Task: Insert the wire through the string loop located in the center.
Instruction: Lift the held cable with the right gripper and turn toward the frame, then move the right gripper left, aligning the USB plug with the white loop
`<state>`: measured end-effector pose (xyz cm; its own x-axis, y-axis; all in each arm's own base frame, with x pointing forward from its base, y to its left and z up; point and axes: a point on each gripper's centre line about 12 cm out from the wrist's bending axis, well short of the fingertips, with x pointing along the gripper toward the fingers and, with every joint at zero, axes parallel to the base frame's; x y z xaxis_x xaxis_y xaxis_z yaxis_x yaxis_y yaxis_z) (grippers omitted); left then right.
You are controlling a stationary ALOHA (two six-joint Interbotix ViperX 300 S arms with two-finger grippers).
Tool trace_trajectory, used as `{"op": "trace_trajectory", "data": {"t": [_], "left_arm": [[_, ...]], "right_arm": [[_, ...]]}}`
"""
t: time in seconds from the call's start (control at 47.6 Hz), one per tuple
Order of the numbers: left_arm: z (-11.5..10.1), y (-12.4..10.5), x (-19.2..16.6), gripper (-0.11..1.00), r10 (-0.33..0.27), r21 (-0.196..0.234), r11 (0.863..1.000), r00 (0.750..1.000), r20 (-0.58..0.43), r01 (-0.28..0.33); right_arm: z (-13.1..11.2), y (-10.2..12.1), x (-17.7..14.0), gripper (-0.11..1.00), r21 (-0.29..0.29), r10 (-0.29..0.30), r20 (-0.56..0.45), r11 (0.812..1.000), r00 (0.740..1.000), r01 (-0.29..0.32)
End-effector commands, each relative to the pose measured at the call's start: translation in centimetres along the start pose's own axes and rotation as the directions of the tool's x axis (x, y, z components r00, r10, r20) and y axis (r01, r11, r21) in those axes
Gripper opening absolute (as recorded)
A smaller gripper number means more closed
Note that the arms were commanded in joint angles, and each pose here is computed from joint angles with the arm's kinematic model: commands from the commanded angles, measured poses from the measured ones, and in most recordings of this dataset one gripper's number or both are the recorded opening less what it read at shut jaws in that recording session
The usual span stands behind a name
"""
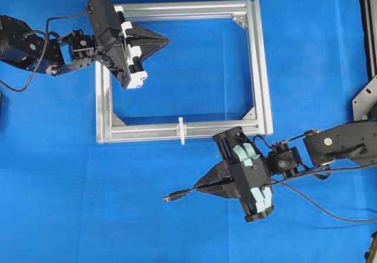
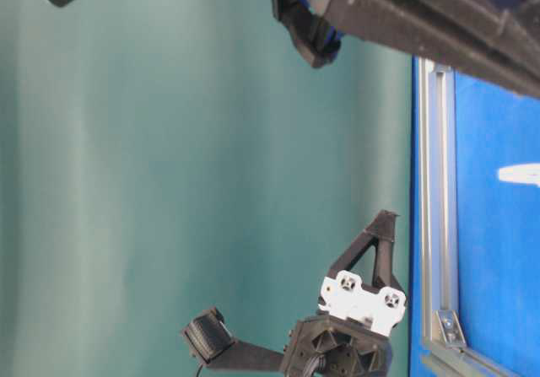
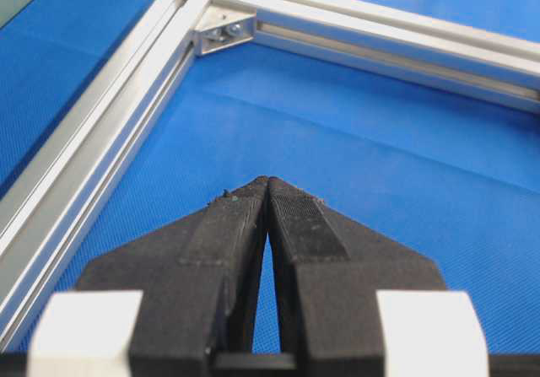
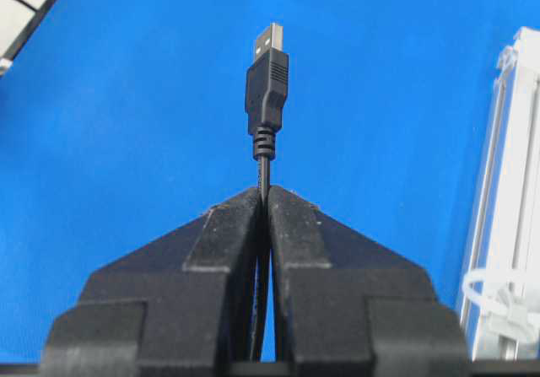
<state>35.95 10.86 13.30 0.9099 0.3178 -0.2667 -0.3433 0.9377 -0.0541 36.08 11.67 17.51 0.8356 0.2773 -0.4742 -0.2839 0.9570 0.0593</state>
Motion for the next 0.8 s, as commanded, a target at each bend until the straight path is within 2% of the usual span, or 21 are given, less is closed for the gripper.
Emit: {"op": "trace_trajectory", "data": {"t": [0.0, 0.42, 0.777], "left_arm": [[1.3, -0.2, -0.2, 0.00, -0.005, -0.002, 1.000, 0.999, 0.040, 0.005], [1.3, -0.4, -0.1, 0.00, -0.011, -0.004, 1.000, 0.999, 0.041, 0.011], [1.3, -0.4, -0.2, 0.00, -0.011, -0.003, 1.000, 0.999, 0.039, 0.011]], "right_arm": [[1.1, 0.2, -0.9, -0.02, 0.001, 0.005, 0.038, 1.000, 0.999, -0.005], [-1.4, 0.0, -4.3, -0.02, 0.023, 0.001, 0.015, 1.000, 1.000, -0.001], [-1.7, -0.2, -4.7, -0.02, 0.031, -0.005, 0.013, 1.000, 1.000, 0.005]]}}
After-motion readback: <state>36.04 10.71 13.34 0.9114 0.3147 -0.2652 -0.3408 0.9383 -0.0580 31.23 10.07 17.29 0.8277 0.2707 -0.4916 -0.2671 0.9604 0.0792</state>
